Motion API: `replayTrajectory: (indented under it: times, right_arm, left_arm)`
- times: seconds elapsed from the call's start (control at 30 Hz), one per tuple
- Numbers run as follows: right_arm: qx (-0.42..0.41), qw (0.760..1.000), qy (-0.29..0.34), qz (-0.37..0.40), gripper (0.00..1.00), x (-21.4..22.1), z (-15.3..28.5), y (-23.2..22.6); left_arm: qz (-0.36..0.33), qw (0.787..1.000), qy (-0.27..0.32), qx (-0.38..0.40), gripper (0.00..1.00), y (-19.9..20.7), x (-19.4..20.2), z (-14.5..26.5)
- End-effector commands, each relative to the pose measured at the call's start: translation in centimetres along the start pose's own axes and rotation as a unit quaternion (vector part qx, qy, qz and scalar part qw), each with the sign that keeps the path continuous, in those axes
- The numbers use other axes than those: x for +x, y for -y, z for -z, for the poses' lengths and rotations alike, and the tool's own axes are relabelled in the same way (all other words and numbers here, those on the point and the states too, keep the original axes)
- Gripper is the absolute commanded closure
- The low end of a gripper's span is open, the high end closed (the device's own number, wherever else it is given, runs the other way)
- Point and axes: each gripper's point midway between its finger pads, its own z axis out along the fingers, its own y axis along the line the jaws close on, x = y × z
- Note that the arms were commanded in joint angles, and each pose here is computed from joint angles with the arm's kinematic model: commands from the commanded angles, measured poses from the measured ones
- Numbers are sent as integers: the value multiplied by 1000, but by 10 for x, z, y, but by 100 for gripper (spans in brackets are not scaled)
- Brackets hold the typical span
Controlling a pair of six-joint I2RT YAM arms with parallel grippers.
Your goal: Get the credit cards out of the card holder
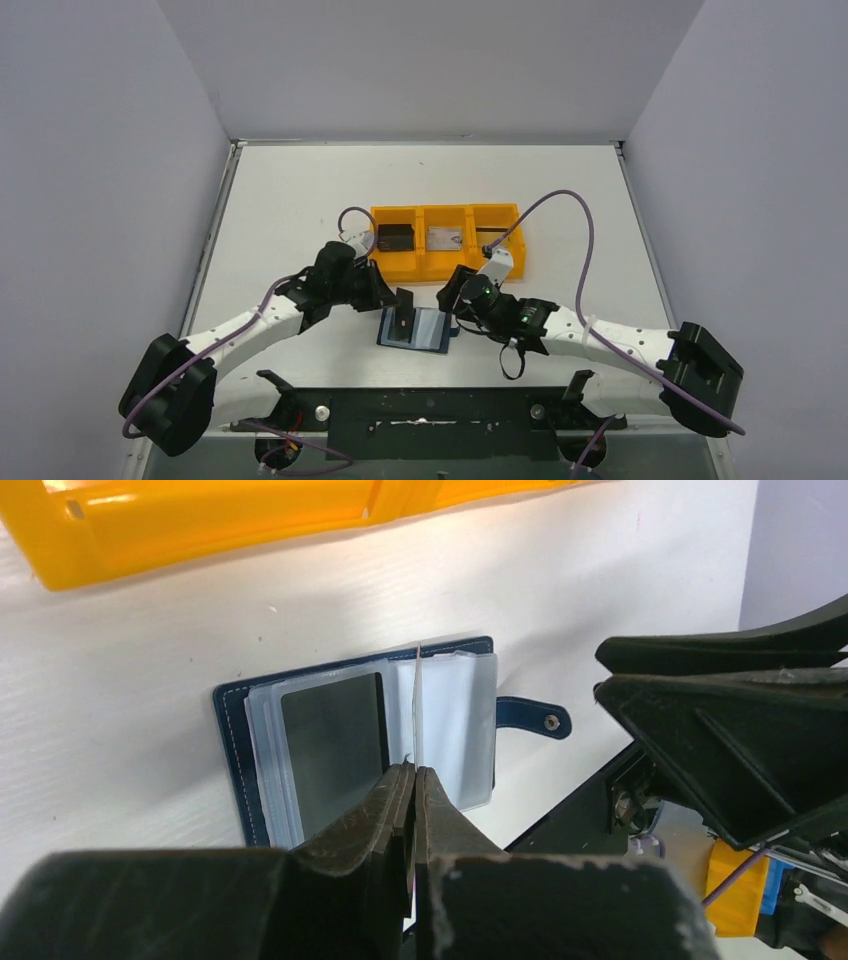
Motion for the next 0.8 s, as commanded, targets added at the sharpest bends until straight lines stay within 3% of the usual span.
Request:
replayTrajectory:
  times: [0.0, 0.17, 0.43, 0.5, 0.6, 0.77]
  right_arm:
    - [-34, 996, 84, 2, 42, -47, 7, -20]
    - [-94, 986, 135, 28, 33, -68, 16, -38]
    - [-143, 961, 219, 93, 28, -99, 36, -48]
    - [-143, 958, 229, 96, 20, -107, 41, -46]
    - [-147, 960, 218, 98, 9, -114, 42, -43]
    - [-231, 964, 115, 66, 10, -117, 38, -46]
  left_arm:
    - [-24, 998, 30, 43, 100, 28, -25, 16]
    - [-11, 996, 76, 50, 100, 35, -43, 28]
    - [31, 979, 191, 58, 100, 38, -71, 54]
    - [41, 974, 210, 73, 100, 41, -74, 61]
    - [75, 967, 227, 88, 100, 41, -76, 67]
    - [127, 955, 228, 143, 100, 54, -75, 67]
